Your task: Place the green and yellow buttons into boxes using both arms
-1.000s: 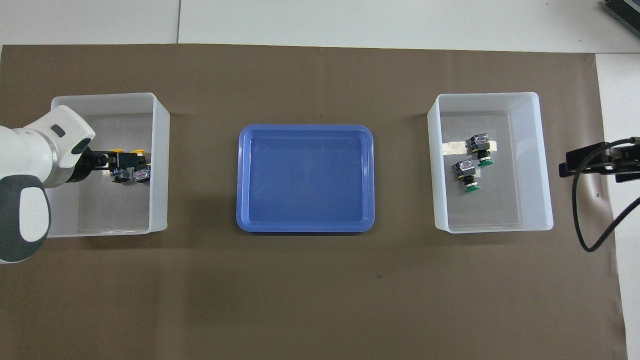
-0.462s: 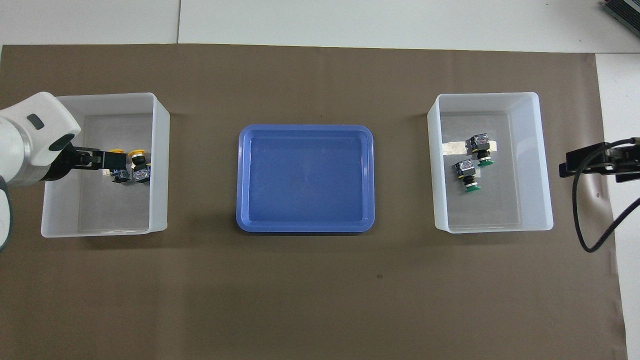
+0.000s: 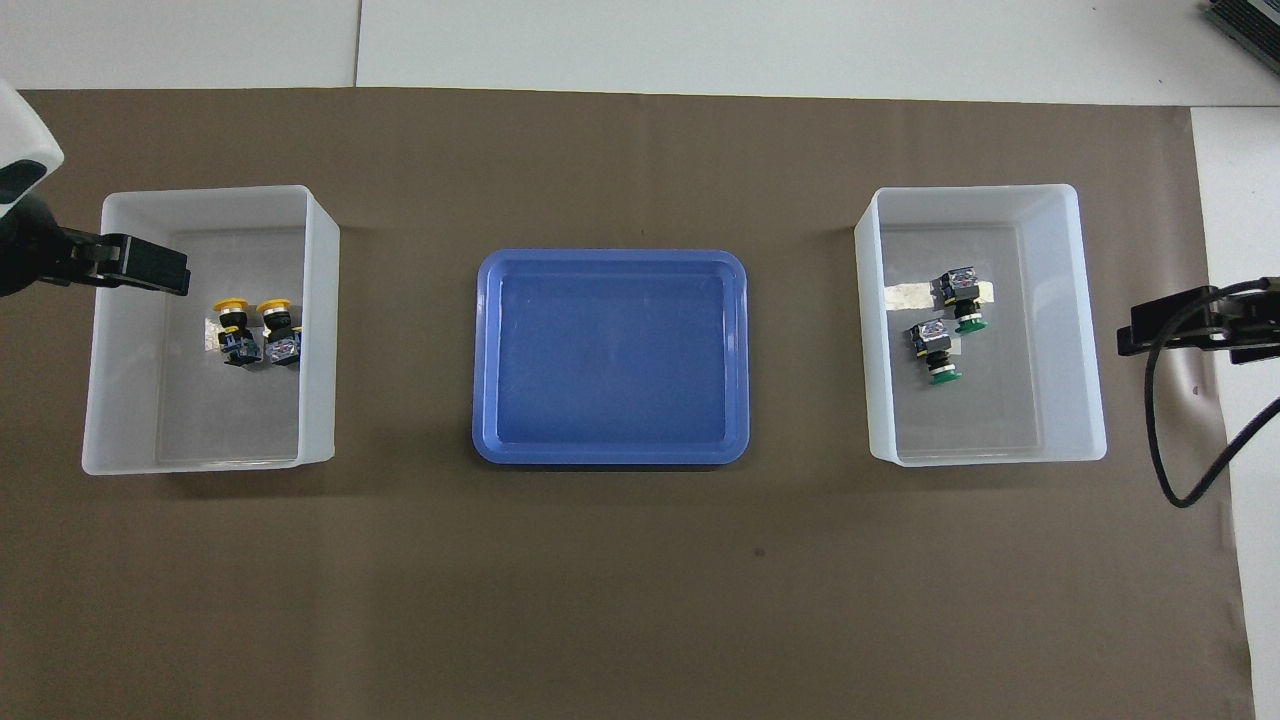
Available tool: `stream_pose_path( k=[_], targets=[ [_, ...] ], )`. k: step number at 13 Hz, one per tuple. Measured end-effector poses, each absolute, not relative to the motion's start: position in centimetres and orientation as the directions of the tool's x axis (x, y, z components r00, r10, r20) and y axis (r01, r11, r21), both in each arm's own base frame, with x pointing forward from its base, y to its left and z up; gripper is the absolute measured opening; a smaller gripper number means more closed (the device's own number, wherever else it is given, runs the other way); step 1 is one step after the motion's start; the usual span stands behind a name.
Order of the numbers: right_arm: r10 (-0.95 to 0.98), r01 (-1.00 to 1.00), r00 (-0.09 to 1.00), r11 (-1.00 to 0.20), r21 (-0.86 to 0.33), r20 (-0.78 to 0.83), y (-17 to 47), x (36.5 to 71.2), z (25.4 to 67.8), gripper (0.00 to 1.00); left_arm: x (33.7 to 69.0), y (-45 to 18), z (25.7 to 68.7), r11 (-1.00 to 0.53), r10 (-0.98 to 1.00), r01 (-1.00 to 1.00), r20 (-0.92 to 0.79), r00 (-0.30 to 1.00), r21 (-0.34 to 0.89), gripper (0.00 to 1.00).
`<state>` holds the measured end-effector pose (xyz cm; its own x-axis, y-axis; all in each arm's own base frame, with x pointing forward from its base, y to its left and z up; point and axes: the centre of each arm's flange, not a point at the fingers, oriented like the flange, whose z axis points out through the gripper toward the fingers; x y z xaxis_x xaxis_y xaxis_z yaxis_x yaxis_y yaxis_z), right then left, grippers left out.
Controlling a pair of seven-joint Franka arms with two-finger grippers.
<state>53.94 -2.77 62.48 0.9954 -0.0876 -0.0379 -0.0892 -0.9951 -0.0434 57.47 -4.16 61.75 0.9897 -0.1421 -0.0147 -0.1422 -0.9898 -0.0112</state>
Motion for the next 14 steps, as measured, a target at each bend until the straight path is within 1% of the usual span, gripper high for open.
stream_pose_path(
  k=[4, 11, 14],
  targets=[
    [-0.096, -0.097, 0.995, -0.994, -0.044, -0.038, -3.2, 53.9, 62.5, 1.0, 56.4, -1.4, 60.6, -0.99, -0.14, -0.14, -0.046, 0.989, -0.006, 1.0],
    [-0.091, -0.093, 0.995, -0.995, -0.044, -0.038, -3.0, 53.9, 62.5, 1.0, 54.9, -1.2, 60.5, -0.99, -0.139, -0.14, -0.05, 0.989, -0.005, 1.0],
    [-0.084, -0.085, 0.996, -0.995, -0.043, -0.038, -2.6, 53.9, 62.5, 1.0, 54.9, -1.2, 60.5, -0.99, -0.138, -0.139, -0.03, 0.99, -0.007, 1.0]
  ],
)
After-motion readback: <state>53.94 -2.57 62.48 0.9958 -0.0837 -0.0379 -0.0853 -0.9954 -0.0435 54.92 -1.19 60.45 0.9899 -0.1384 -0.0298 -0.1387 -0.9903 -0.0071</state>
